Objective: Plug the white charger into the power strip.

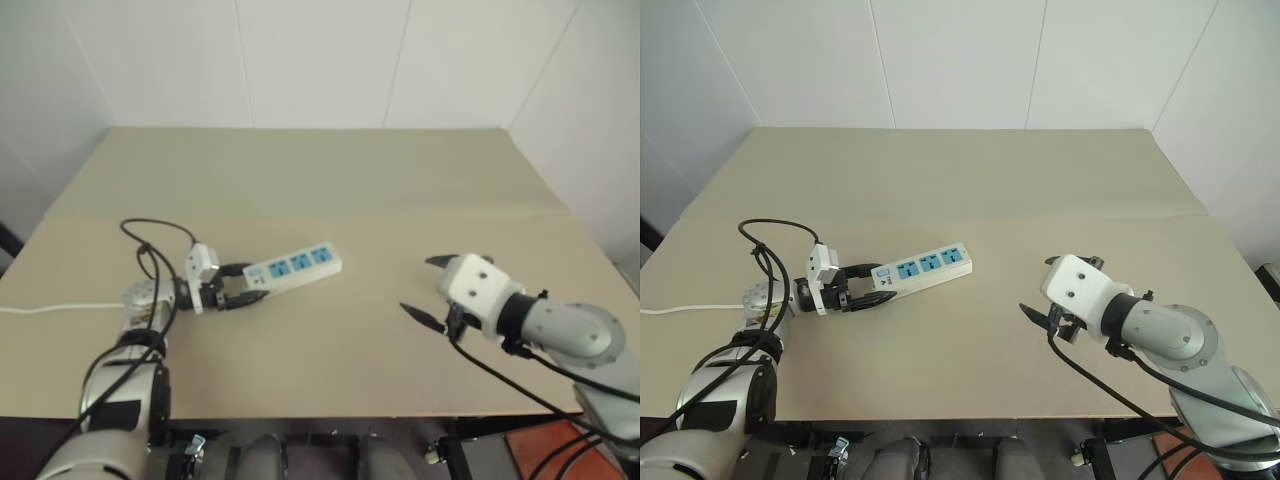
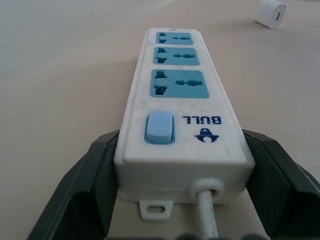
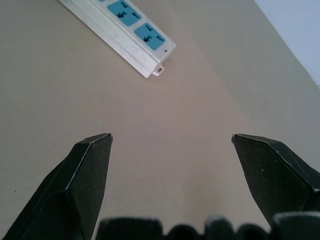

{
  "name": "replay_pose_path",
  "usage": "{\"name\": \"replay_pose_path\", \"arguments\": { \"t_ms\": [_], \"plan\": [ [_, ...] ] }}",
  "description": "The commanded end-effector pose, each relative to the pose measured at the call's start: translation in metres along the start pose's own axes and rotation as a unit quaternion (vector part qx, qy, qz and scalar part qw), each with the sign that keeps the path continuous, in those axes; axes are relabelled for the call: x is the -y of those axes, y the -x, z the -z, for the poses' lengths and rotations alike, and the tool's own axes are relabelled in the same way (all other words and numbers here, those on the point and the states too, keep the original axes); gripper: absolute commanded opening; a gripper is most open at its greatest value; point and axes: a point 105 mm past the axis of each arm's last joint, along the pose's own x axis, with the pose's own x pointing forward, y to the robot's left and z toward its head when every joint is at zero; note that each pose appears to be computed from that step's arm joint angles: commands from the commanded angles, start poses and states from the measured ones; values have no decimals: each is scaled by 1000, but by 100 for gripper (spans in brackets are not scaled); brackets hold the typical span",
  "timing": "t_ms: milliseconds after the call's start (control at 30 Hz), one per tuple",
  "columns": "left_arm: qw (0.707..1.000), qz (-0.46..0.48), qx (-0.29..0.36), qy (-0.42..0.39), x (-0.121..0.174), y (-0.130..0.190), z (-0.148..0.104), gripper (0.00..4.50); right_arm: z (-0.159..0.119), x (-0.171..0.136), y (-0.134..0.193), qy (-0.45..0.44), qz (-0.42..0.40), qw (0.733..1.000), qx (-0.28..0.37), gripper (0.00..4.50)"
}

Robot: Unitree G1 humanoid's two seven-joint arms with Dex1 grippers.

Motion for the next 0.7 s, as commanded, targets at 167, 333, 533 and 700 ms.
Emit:
{"name": "replay_pose_path", "arguments": {
  "t_ms": [167, 333, 533, 700],
  "plan": [
    [999, 32, -11, 9, 10, -6, 8, 326, -9, 4, 6, 19, 16, 1000, 8, 450],
    [994, 109, 4, -15, 26, -16, -2, 326, -6, 11, 14, 30, 0, 999, -10, 450],
    [983, 176, -8, -51, 44, -34, -5, 326, 15, 34, 42, 179, -108, 975, -79, 450],
    [978, 196, 1, -65, 49, -44, -11, 326, 45, 52, 62, 326, -245, 902, -142, 450]
  ]
}}
